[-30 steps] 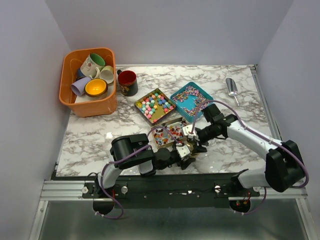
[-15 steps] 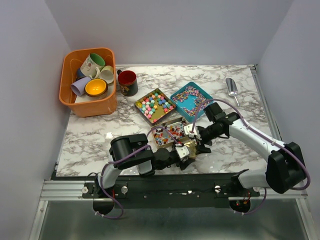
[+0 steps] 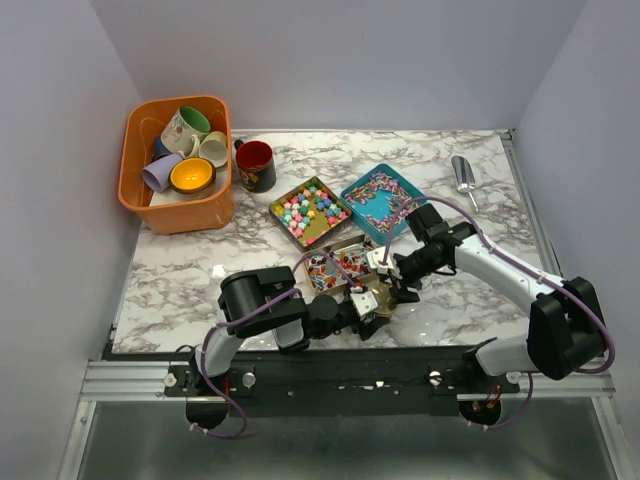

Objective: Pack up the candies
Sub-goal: Screw the bottle lid onto the packing bottle.

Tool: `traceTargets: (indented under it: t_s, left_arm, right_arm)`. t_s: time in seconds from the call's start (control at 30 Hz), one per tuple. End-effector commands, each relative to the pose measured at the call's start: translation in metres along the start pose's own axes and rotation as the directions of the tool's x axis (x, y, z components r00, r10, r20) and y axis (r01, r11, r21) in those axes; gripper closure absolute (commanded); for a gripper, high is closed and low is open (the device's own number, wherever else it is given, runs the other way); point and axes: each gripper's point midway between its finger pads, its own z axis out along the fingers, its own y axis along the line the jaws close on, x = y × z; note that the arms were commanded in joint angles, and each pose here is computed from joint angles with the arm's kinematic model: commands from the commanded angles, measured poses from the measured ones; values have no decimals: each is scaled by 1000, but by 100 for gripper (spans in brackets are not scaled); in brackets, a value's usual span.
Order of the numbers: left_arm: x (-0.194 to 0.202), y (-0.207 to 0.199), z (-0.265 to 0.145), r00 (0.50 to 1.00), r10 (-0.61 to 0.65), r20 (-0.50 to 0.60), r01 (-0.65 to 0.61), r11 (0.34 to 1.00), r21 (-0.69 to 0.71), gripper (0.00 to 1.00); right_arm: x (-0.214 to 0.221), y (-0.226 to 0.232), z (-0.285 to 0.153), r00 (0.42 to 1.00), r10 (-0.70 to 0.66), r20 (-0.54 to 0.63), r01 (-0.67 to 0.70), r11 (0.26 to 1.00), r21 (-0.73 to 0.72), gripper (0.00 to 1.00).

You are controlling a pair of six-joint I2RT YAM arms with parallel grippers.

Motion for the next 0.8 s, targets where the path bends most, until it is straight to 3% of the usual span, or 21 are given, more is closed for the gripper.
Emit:
traceTargets:
  t_s: [0.0,0.33,0.43,0.63,0.77]
  left_arm:
    - [29,5,-9,996,25,-89,-25,1000,-1,19]
    - [33,8,-8,993,12,-116,-11,1000,6,19]
    - [34,6,-8,992,10,-123,-8,1000,16,19]
    - [35,3,-11,990,35,-136,-29,999,43,19]
    - [37,-5,-15,988,40,-150,-27,996,91,19]
  right_arm:
    - [45,24,12,992,2,-129,-10,998,-61,30]
    - [80,36,17,965,58,-257,-79,994,-74,37]
    - [88,37,12,958,11,-288,-26,999,-45,36]
    - [39,3,-14,987,39,-154,-23,994,106,21]
    - [3,-11,-30,996,-27,-86,36,994,102,10]
